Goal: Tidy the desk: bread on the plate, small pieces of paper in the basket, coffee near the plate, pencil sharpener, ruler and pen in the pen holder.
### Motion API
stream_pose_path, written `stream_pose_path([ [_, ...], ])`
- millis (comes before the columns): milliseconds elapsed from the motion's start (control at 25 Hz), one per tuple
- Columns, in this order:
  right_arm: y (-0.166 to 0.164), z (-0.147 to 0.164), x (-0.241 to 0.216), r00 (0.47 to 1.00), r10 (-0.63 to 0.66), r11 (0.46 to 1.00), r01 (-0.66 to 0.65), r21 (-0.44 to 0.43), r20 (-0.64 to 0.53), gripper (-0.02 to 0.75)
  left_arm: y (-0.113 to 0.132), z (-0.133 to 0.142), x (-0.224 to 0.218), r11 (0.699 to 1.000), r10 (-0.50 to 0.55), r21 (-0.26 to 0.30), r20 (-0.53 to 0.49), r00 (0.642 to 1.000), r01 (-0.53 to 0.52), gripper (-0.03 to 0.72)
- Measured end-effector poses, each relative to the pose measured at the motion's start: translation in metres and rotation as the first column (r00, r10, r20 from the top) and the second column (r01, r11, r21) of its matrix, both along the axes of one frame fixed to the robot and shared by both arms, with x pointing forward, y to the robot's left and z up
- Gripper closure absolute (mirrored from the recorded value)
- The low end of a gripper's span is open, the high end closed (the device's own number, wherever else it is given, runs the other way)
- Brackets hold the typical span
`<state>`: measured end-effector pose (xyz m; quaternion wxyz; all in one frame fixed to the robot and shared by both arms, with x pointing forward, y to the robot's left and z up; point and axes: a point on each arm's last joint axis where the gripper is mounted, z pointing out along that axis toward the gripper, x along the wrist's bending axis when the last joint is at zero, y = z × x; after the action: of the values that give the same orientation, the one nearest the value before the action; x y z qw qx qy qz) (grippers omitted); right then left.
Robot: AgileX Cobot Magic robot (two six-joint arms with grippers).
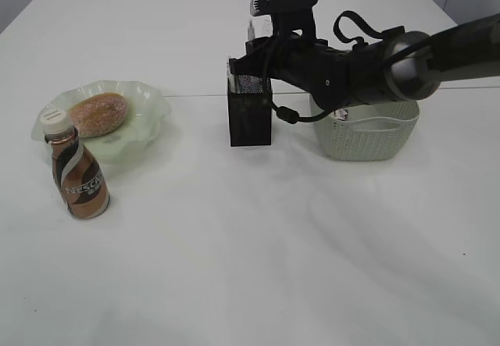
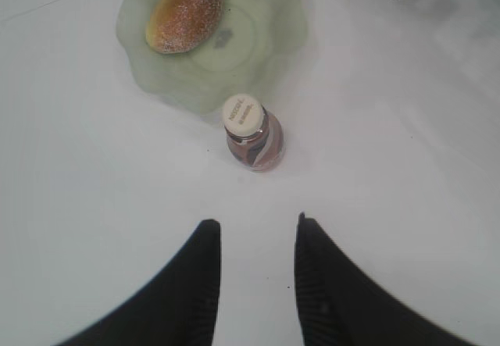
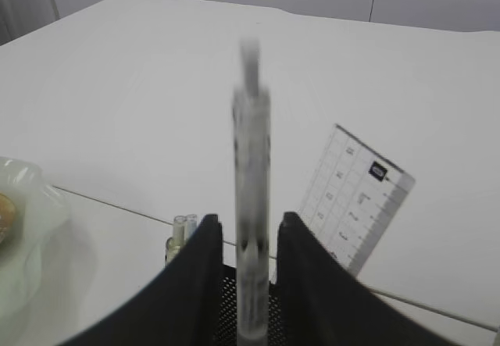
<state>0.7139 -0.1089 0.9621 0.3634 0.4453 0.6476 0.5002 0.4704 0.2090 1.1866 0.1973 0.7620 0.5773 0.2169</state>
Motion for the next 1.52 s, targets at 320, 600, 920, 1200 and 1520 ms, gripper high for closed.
stream_pose_path([
  [320,0.0,0.0,-0.004,0.997,0.012,1.0,-0.014,-0.025,-0.077,0.399,0.0,0.0,0.0,1.0,0.0,0.002,0.001,1.0,0.0,0.449],
  [600,-0.006,0.064,-0.032,0.976,0.044,0.998,-0.053,-0.033,-0.212,0.393,0.004,0.001,0.002,0.999,0.014,0.041,0.021,1.0,-0.015,0.417],
  [920,-0.022,0.152,-0.1,0.904,0.124,0.992,-0.126,0.023,-0.408,0.393,0.016,0.027,-0.031,0.998,0.029,-0.055,0.104,0.994,-0.023,0.249],
  [1200,-0.038,0.206,-0.162,0.843,0.201,0.977,-0.208,0.042,-0.498,0.393,0.032,0.059,-0.093,0.965,-0.002,-0.256,0.206,0.979,0.056,0.244],
  [1520,-0.062,0.228,-0.226,0.817,0.227,0.968,-0.251,0.028,-0.531,0.393,0.063,0.078,-0.171,0.92,-0.022,-0.355,0.372,0.928,0.164,0.252],
])
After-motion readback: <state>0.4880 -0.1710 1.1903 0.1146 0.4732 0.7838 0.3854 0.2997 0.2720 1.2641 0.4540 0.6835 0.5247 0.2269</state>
